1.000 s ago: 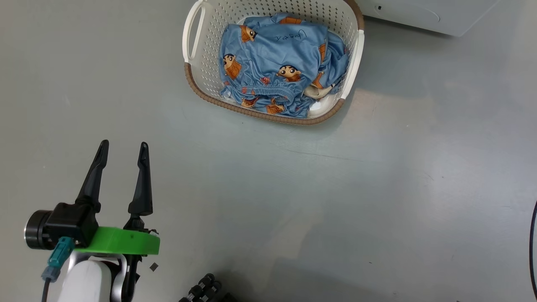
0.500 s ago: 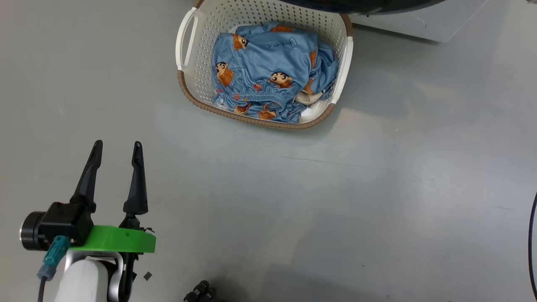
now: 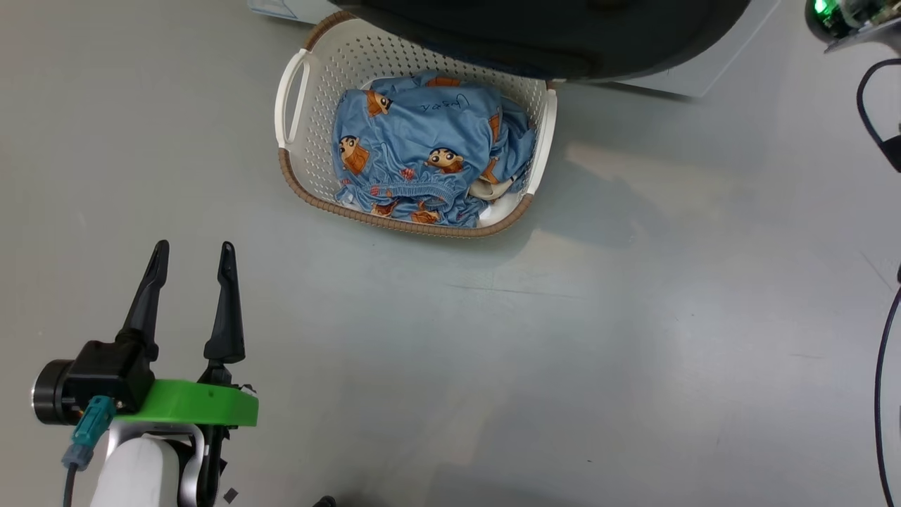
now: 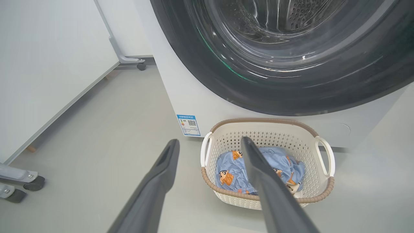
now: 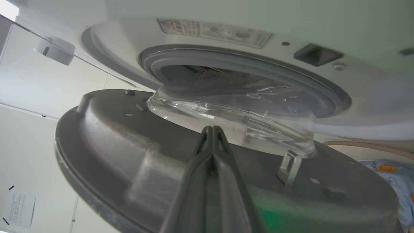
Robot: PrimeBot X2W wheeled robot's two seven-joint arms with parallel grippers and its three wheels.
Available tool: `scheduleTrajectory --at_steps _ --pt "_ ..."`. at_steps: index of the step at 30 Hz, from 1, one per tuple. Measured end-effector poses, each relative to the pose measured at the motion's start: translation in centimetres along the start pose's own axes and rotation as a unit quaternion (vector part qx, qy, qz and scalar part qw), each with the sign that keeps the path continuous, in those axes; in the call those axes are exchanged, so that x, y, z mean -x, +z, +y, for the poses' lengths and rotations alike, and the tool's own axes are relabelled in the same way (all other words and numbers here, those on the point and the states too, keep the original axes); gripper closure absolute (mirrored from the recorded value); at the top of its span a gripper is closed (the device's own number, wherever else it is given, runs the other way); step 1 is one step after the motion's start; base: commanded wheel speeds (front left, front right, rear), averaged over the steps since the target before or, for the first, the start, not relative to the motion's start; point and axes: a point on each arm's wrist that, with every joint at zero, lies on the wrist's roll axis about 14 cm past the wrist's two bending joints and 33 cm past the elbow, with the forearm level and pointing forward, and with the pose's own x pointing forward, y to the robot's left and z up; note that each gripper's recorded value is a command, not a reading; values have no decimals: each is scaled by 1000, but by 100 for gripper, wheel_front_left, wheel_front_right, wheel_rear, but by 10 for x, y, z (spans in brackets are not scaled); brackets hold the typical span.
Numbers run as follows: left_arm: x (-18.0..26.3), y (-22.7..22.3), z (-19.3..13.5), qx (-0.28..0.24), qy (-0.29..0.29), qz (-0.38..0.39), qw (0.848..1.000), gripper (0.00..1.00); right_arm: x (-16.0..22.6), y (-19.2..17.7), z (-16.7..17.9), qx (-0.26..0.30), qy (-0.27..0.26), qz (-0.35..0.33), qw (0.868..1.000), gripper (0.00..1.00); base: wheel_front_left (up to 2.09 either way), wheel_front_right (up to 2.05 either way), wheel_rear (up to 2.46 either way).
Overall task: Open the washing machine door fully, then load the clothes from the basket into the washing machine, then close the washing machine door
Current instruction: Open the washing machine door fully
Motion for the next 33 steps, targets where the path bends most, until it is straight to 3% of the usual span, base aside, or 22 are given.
scheduleTrajectory --at_steps 14,33 --pt "5 25 -10 13 -17 -37 999 0 9 -80 25 -23 2 91 996 100 0 0 0" --pt "31 51 -37 31 -60 -77 995 0 37 -157 55 -58 -1 123 991 100 0 0 0"
